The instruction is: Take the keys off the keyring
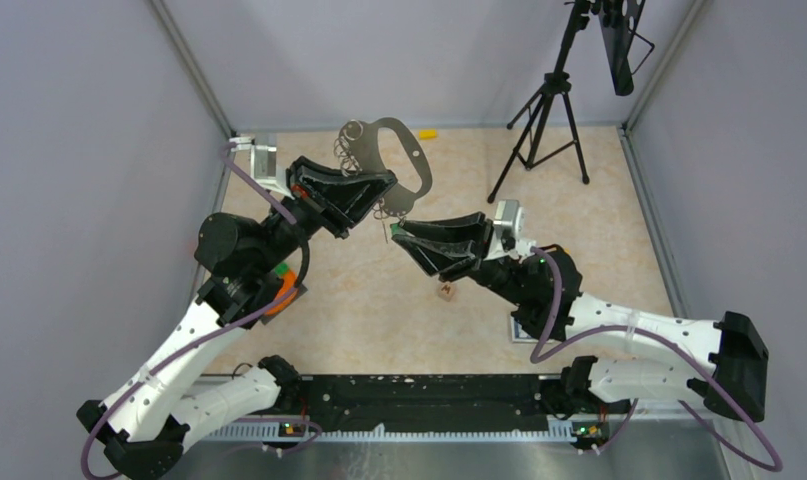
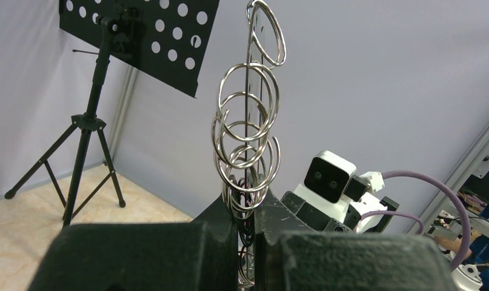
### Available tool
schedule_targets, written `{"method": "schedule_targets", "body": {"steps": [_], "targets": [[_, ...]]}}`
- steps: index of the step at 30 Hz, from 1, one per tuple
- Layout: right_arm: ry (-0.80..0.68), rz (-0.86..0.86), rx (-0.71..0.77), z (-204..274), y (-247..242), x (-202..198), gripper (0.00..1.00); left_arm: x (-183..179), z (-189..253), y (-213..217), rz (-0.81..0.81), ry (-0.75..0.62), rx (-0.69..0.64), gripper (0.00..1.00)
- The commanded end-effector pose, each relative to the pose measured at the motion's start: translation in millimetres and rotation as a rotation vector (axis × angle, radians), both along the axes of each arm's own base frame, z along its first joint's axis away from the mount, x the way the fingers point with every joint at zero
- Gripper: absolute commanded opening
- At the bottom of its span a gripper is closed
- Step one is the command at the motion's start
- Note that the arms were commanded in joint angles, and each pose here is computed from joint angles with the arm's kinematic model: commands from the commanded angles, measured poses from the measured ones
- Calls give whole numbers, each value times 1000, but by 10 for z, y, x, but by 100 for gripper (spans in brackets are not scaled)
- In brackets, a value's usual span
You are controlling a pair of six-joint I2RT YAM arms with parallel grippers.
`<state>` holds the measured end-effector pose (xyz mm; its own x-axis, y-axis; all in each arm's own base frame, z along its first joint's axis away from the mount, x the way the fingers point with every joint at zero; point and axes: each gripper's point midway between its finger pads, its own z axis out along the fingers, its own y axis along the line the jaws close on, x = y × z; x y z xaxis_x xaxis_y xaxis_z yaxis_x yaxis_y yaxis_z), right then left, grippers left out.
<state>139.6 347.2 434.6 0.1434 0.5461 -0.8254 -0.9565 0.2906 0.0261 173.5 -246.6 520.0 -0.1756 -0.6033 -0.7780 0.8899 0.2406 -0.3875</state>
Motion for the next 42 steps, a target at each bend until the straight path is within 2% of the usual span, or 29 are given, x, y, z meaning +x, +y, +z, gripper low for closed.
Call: {"method": "schedule_targets", "body": {"steps": [1, 10, 17, 26, 42], "targets": [[-16, -8, 67, 199, -64, -37, 27, -110, 166, 85, -4, -62, -45, 0], [-4, -25, 86, 198, -56, 11, 22, -117, 163, 85, -7, -63, -46, 0], [-6, -23, 85, 186, -63, 4, 0, -114, 159, 91, -3, -61, -48, 0], [-45, -13, 33, 50, -100, -75, 0, -35, 198, 117, 34, -43, -61, 0], [-413, -55, -149, -100, -91, -271, 0, 2, 188, 57, 11, -8, -61, 0]]}}
